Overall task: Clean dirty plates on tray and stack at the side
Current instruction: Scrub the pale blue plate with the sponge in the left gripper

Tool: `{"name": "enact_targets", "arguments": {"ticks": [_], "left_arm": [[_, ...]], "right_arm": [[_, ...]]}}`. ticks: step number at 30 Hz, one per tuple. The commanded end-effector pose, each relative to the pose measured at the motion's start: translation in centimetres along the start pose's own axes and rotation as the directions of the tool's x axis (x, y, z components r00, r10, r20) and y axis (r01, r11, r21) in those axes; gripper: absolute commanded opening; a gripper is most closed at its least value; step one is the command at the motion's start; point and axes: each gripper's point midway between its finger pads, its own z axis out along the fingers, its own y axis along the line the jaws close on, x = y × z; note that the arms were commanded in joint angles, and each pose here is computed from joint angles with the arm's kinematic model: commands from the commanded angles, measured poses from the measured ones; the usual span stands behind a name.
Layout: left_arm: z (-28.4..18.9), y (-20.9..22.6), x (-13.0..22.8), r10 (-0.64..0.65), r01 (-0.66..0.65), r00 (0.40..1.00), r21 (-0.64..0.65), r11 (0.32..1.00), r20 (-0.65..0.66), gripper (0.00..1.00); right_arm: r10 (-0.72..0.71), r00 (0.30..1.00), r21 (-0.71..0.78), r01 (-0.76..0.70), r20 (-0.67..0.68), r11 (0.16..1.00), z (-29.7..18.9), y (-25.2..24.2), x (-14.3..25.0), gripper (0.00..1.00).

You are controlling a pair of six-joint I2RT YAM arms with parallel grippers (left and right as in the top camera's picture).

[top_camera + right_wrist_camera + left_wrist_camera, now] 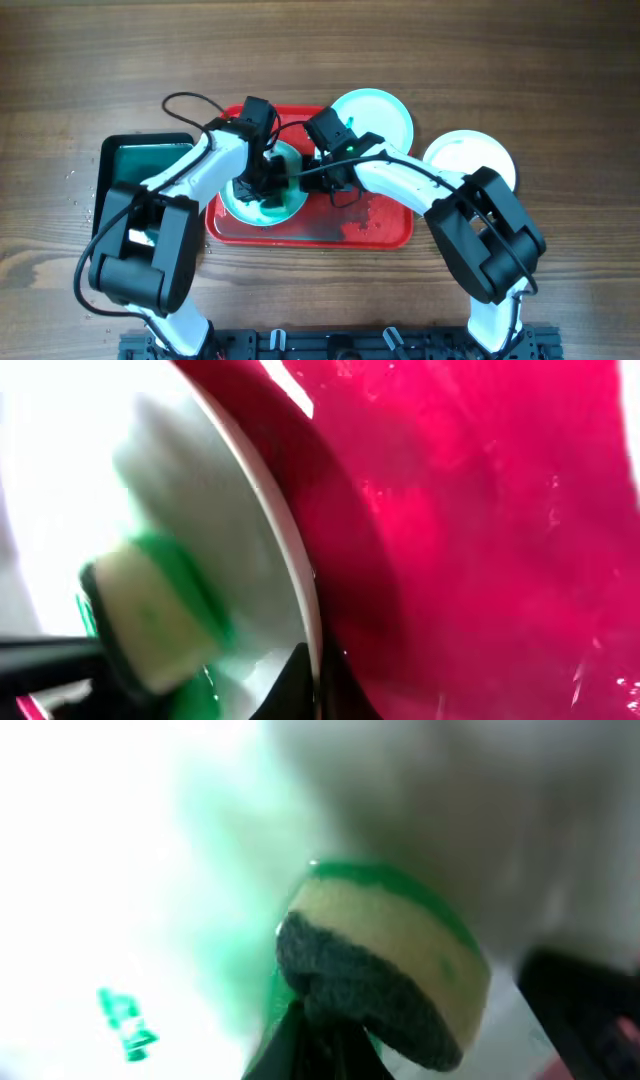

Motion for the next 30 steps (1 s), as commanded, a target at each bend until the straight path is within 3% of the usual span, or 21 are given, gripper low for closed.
{"name": "enact_targets", "arguments": {"ticks": [1,5,9,12,15,21,24,27,30], "left_arm": [[0.6,10.7,-1.9,-0.104,0.184,0.977,-0.496,0.849,0.185,0.04],[-0.9,11.0,-3.3,-0.081,0.199,0.968,-0.533,0.822,0.237,0.04],[-1.3,10.2,-4.8,-0.066,0.207,0.957,-0.505,0.838,0.281,0.04],[0.8,4.5,-6.5,0.103,-0.045,0.971,-0.257,0.965,0.218,0.04],[1.4,-1.7,-6.2,0.264,-0.279,0.943,0.051,0.959,0.201,0.04],[1.5,-1.2,-5.0,0.234,-0.247,0.962,0.090,0.965,0.139,0.04],[1.4,-3.2,-2.1,0.216,-0.218,0.976,0.231,0.948,0.035,0.04],[0.5,-7.3,0.9,0.306,-0.268,0.952,0.423,0.865,-0.022,0.04],[0.6,-9.6,0.4,0.339,-0.326,0.940,0.433,0.840,0.050,0.04]], "right_arm": [[0.015,1.000,0.054,-0.014,-0.016,0.998,0.7,-1.7,0.2,0.04],[0.015,1.000,0.056,-0.014,-0.014,0.998,0.7,-1.7,0.2,0.04],[0.016,1.000,0.062,-0.015,-0.014,0.998,0.7,-1.8,0.2,0.04],[0.016,1.000,0.067,-0.015,-0.016,0.998,0.7,-1.9,0.3,0.04],[0.001,0.999,0.051,0.001,-0.033,0.999,0.6,-2.0,0.4,0.04],[-0.083,0.991,-0.224,0.058,-0.105,0.973,-0.7,-0.9,-0.1,0.04],[-0.085,0.991,-0.229,0.058,-0.108,0.972,-0.2,-1.2,0.4,0.04],[-0.094,0.990,-0.254,0.066,-0.101,0.965,-0.3,-0.7,0.3,0.04],[-0.091,0.991,-0.253,0.063,-0.101,0.965,-0.3,-0.7,0.3,0.04]]}}
